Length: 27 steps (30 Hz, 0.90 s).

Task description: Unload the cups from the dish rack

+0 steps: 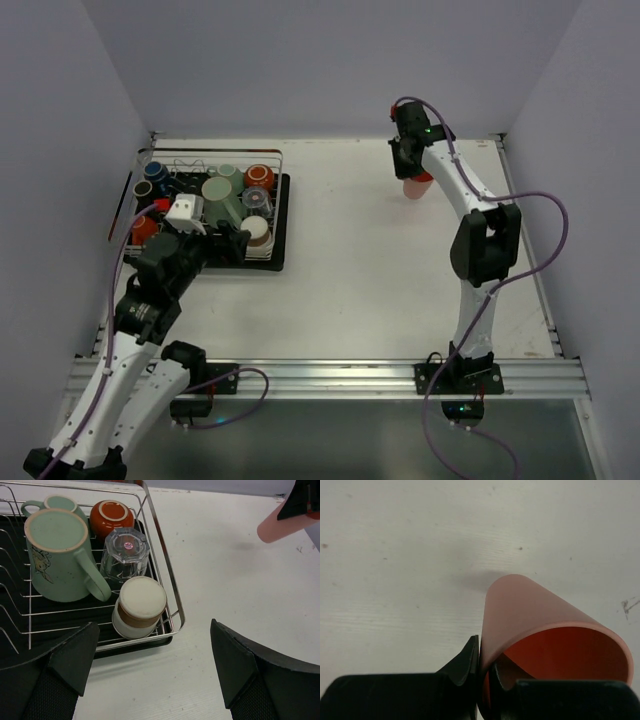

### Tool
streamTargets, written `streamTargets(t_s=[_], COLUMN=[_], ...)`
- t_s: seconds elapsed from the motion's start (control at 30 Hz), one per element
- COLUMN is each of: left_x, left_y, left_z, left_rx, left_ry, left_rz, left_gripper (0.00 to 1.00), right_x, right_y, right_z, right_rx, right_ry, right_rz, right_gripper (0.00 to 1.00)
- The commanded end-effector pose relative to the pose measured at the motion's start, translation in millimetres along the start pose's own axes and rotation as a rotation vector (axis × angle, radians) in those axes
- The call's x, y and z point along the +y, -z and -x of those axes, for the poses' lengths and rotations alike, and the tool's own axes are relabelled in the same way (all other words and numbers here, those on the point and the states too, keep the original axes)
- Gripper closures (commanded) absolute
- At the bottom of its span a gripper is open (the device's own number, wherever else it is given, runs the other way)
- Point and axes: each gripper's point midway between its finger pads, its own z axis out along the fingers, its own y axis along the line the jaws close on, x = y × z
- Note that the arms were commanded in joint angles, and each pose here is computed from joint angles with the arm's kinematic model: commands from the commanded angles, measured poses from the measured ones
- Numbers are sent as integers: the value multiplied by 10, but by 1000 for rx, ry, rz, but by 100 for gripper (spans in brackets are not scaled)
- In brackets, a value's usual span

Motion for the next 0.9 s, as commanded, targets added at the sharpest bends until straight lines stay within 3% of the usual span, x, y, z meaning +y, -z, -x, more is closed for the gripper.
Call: streamTargets(t_s=[0.0, 0.27, 0.57, 0.73, 0.77, 0.87], left_x=[8, 27, 107, 158, 171, 250], left_y=[3, -51, -69, -56, -54, -35], left_z=[-6, -60, -31, 90, 116, 291], left_rx=[1, 32, 23, 2, 0, -23], left_ry=[-44, -56, -47, -31, -30, -29], left_rz=[3, 37, 86, 134, 146, 218], left_gripper=[1, 1, 1, 0, 0, 0], right_x=[-606, -644, -717, -750, -759, -763], right_y=[2, -435, -686, -548, -460, -257], right_z=[-148, -300, -504, -426, -354, -189], right_rx=[113, 159, 195, 149, 123, 59], right_ry=[93, 84, 62, 45, 29, 1], right_rz=[-122, -62, -53, -69, -68, -67], right_gripper=[100, 99, 88, 66, 53, 34])
